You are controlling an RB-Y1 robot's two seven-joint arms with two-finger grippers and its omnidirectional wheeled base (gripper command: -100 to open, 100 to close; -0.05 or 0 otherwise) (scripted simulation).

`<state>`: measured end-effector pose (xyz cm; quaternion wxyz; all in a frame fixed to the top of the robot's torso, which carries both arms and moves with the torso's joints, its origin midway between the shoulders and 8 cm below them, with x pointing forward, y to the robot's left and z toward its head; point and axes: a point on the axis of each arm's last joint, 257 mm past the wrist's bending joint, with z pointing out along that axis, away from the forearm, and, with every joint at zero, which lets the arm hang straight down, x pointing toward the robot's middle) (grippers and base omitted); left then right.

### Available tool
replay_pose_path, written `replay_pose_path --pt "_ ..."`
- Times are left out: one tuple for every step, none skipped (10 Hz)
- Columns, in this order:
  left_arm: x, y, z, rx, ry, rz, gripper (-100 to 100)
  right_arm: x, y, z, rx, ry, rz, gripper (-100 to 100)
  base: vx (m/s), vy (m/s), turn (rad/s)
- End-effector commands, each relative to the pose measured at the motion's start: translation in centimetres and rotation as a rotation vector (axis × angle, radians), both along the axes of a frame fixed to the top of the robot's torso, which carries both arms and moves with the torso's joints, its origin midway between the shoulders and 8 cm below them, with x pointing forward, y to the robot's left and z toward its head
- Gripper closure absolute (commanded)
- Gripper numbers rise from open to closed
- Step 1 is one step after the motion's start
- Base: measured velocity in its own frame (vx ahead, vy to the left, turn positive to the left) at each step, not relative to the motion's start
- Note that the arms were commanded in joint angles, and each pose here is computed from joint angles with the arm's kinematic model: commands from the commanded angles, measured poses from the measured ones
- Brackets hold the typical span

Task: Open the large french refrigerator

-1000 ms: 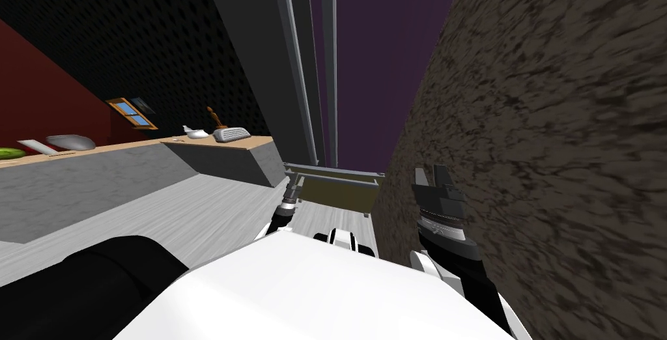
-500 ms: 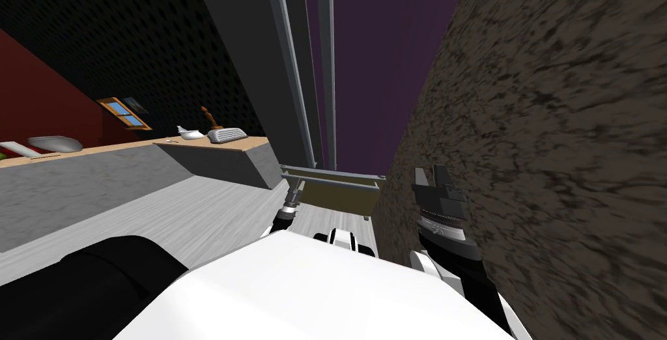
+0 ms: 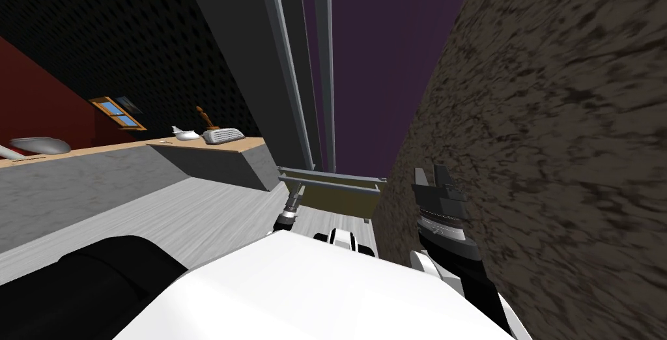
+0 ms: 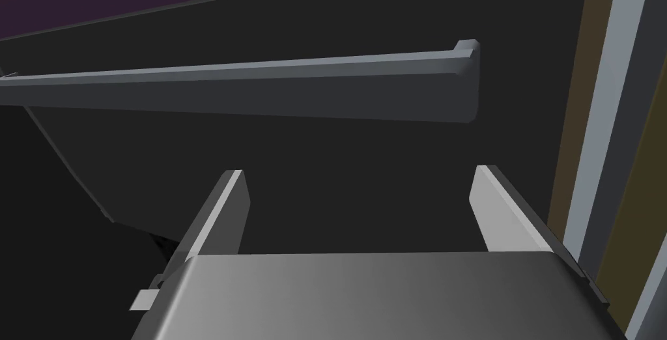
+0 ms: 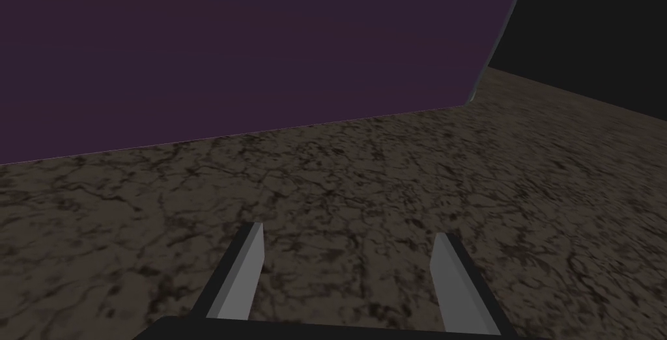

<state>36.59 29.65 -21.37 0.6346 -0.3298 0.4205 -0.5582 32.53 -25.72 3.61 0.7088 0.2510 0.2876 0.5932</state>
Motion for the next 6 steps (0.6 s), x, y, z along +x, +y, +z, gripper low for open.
replay_pose_path --pt "0.0 0.4 -1.9 0.001 0.028 0.004 -100 0.0 0.0 0.0 0.000 0.000 0.000 0 0.065 0.009 -0.011" --pt "-0.1 0.3 -2.3 0.003 0.021 0.002 -100 0.0 0.0 0.0 0.000 0.000 0.000 0 0.077 0.002 -0.017" --pt "-0.3 0.5 -3.5 0.001 0.049 0.007 -100 0.0 0.0 0.0 0.000 0.000 0.000 0 0.065 0.008 -0.007" --pt "-0.4 0.5 -3.8 0.003 0.043 0.006 -100 0.0 0.0 0.0 0.000 0.000 0.000 0 0.063 0.012 -0.014" --pt "-0.6 0.7 -5.0 0.001 0.070 0.011 -100 0.0 0.0 0.0 0.000 0.000 0.000 0 0.055 0.007 -0.011" --pt "-0.7 0.6 -5.5 0.001 0.069 0.010 -100 0.0 0.0 0.0 0.000 0.000 0.000 0 0.075 0.005 -0.017"
